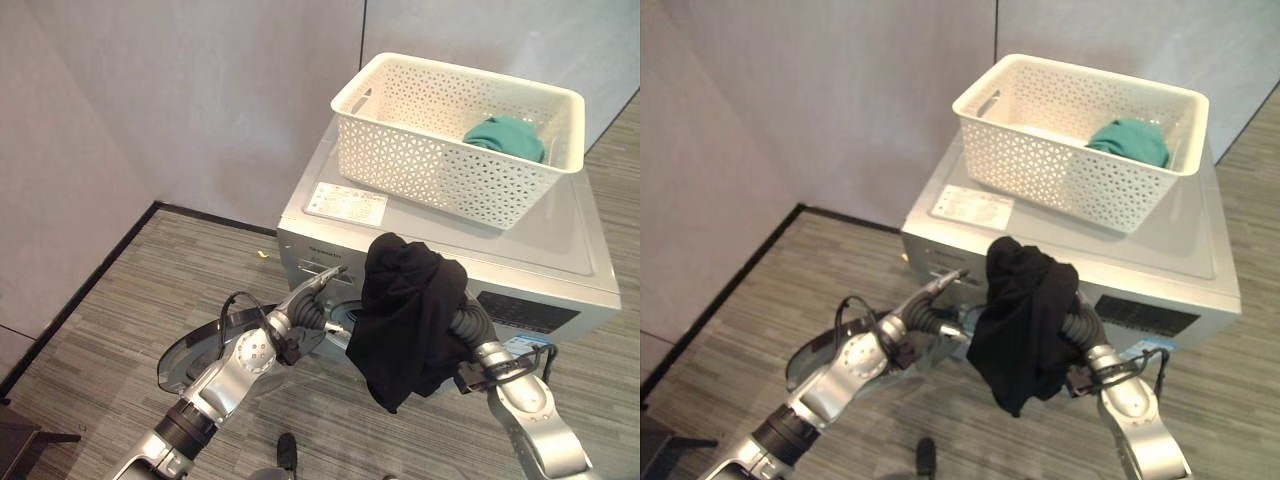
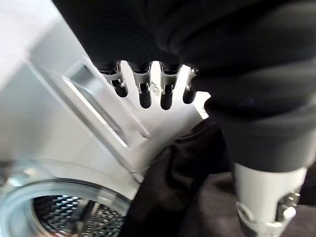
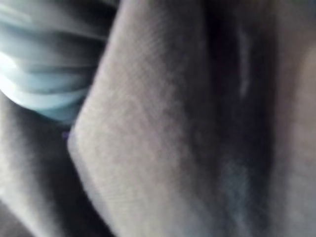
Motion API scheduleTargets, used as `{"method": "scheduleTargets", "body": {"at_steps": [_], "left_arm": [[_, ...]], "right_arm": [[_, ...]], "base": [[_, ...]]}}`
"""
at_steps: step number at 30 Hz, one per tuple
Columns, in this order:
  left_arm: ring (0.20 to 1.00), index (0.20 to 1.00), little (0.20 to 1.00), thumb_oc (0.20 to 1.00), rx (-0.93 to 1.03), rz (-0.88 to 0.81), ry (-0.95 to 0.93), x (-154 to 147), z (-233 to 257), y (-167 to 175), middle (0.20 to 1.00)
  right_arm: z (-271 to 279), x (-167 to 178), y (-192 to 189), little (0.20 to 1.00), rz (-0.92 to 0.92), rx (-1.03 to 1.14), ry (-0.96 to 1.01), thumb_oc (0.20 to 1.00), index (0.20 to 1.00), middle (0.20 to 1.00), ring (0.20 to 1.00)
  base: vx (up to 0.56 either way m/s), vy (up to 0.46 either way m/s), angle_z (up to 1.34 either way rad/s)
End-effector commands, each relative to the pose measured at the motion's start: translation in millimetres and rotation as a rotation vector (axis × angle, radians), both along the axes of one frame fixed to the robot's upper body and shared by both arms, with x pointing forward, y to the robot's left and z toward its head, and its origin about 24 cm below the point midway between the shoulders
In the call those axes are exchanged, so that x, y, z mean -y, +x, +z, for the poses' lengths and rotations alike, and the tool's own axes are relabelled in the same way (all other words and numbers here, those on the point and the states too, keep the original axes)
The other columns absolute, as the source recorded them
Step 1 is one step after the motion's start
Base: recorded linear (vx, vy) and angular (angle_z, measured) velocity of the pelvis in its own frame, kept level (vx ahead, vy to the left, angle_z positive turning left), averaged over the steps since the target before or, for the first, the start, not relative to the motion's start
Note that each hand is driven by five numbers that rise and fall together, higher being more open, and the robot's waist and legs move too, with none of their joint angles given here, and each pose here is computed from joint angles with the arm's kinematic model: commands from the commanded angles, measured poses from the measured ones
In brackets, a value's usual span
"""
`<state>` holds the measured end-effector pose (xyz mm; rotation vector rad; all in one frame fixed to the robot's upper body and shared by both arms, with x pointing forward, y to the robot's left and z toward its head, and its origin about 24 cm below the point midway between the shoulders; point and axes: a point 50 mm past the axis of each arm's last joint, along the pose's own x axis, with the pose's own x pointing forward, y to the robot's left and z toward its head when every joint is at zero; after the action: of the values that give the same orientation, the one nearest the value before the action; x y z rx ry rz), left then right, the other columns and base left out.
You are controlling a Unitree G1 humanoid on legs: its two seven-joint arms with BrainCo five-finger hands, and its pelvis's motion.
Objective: Grab the laundry basket,head to the washer,open it,put in the laundry and shut it.
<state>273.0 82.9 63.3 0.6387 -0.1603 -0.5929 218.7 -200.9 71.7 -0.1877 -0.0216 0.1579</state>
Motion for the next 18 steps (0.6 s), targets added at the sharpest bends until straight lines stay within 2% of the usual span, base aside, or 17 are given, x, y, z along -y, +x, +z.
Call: {"method": "scheduleTargets", "body": {"at_steps": [1, 3, 13, 18], "left_arm": [[1.0, 1.0, 1.0, 1.0, 0.059, -0.03, -0.01, 15, 8, 11, 1.0], [1.0, 1.0, 1.0, 1.0, 0.006, -0.058, -0.015, 26, -1, 9, 1.0], [1.0, 1.0, 1.0, 1.0, -0.067, -0.146, -0.047, 40, -5, 1, 1.0], [1.0, 1.0, 1.0, 1.0, -0.099, -0.111, -0.064, 39, -11, 2, 1.0]], "right_arm": [[43, -5, 11, 0.2, 0.043, 0.225, 0.045, 0.2, 0.2, 0.2, 0.2], [46, -5, 10, 0.2, 0.039, 0.239, 0.058, 0.2, 0.2, 0.2, 0.2], [62, -4, 18, 0.2, 0.044, 0.313, 0.019, 0.2, 0.2, 0.2, 0.2], [62, -11, 31, 0.2, 0.04, 0.315, 0.008, 0.2, 0.2, 0.2, 0.2]], "base": [[0.0, 0.0, 0.0], [0.0, 0.005, -0.02], [-0.06, 0.008, -0.06], [-0.06, 0.011, -0.07]]}}
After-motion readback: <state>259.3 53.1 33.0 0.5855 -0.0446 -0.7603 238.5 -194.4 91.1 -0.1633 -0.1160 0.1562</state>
